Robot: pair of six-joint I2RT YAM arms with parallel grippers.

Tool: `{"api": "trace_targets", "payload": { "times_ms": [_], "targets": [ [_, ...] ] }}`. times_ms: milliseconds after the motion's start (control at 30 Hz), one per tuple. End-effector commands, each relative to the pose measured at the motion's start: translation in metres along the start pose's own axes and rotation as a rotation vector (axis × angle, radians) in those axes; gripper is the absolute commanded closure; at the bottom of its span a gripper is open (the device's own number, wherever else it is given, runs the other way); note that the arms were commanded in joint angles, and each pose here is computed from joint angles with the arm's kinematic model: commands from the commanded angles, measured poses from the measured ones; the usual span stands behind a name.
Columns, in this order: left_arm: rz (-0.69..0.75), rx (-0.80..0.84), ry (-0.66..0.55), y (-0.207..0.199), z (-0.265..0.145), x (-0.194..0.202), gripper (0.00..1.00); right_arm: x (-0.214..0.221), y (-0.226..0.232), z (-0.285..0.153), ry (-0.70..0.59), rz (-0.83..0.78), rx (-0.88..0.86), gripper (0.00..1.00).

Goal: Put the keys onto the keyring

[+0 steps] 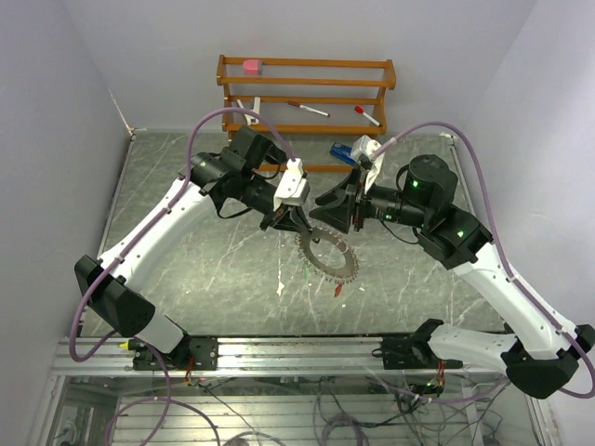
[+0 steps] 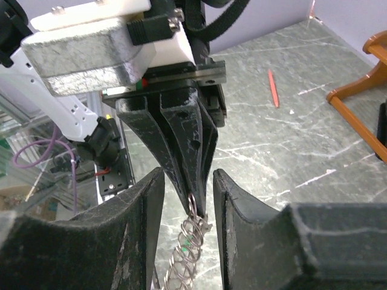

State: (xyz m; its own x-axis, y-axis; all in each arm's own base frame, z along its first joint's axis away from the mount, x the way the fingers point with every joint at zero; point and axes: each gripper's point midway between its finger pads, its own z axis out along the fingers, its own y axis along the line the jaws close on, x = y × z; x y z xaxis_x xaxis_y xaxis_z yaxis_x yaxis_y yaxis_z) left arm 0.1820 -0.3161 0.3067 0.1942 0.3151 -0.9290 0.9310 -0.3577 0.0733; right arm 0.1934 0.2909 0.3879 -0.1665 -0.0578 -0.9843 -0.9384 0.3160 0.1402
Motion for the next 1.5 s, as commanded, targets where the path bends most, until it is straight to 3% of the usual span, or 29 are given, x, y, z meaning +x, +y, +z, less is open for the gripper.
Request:
{"api": "trace_targets", "payload": {
  "times_ms": [0, 233, 333, 767, 1167, 1467],
  "targets": [
    [0.095, -0.001, -0.03, -0.007, -0.007, -0.021, 0.93, -0.002, -0.003, -0.016, 0.003, -0.037, 0.045, 0.61],
    [0.089, -0.028, -0.032, 0.003, -0.007, -0.026, 0.93, 0.012, -0.007, -0.025, 0.014, -0.021, 0.079, 0.41],
    [0.088, -0.037, -0.035, 0.006, -0.007, -0.03, 0.93, 0.02, -0.006, -0.02, 0.022, 0.001, 0.057, 0.38],
    [0.081, -0.036, -0.058, 0.008, -0.007, -0.036, 0.93, 0.032, -0.008, -0.003, 0.006, -0.03, -0.003, 0.36],
    [0.088, -0.049, -0.059, 0.01, -0.01, -0.043, 0.93, 0.045, -0.006, -0.002, -0.026, -0.043, -0.024, 0.4],
    [0.084, -0.054, -0.06, 0.009, -0.01, -0.043, 0.93, 0.05, -0.007, 0.003, -0.008, -0.03, -0.042, 0.6]
  ]
}}
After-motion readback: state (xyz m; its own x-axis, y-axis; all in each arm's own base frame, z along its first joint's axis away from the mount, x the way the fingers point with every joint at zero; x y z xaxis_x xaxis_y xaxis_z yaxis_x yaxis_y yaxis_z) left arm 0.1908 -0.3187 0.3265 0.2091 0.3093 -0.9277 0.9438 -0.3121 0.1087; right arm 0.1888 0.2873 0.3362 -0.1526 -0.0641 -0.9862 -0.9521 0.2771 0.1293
